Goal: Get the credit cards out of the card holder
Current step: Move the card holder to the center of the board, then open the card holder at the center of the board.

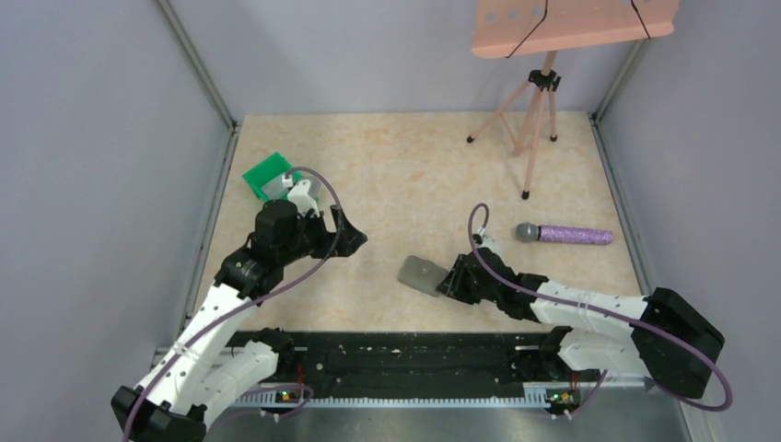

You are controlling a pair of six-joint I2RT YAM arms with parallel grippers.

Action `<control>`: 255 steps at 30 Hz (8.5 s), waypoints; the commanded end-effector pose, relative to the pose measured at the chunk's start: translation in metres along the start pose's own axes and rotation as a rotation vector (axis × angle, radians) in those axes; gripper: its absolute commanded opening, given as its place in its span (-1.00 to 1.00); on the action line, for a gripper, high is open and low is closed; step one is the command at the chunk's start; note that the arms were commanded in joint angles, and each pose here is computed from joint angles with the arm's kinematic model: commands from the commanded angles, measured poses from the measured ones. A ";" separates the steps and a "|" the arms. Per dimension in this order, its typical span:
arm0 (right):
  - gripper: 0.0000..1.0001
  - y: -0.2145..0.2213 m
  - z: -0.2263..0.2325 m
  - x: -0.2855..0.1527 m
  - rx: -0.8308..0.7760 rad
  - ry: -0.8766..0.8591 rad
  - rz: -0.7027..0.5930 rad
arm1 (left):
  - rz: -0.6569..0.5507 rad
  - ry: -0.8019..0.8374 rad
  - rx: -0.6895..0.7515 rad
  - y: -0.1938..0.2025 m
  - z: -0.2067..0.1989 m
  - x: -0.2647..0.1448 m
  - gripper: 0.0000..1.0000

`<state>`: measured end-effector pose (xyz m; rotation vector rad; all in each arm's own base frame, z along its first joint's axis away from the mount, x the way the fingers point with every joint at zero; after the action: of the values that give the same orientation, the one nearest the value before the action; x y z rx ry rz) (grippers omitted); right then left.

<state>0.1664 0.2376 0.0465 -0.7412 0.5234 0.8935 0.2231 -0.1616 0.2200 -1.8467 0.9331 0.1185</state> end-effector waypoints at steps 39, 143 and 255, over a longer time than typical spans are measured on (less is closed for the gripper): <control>0.05 -0.037 0.067 0.051 -1.158 0.012 -0.057 | -0.309 -0.304 0.158 -0.034 0.050 -0.061 0.88; -1.00 -0.016 0.118 -0.033 -0.313 -0.426 -0.108 | 0.296 0.229 -0.284 0.127 -0.010 0.080 0.56; -0.30 0.060 0.124 0.033 -0.274 -0.456 0.241 | 0.316 0.061 -0.337 0.155 0.021 0.070 -0.80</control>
<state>0.1437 0.3664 0.0801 -0.6754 0.1229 1.3383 0.1753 -0.2093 0.0542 -1.9781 1.3306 0.4737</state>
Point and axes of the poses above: each gripper's point midway between its finger pads, its own x axis out along the fingers, its own z axis along the line the jaws close on, y = z × x, the point moved 1 cm from there along -x, back along the fingers, and after that the axes turned 3 degrees about x, right-handed, at the moved point
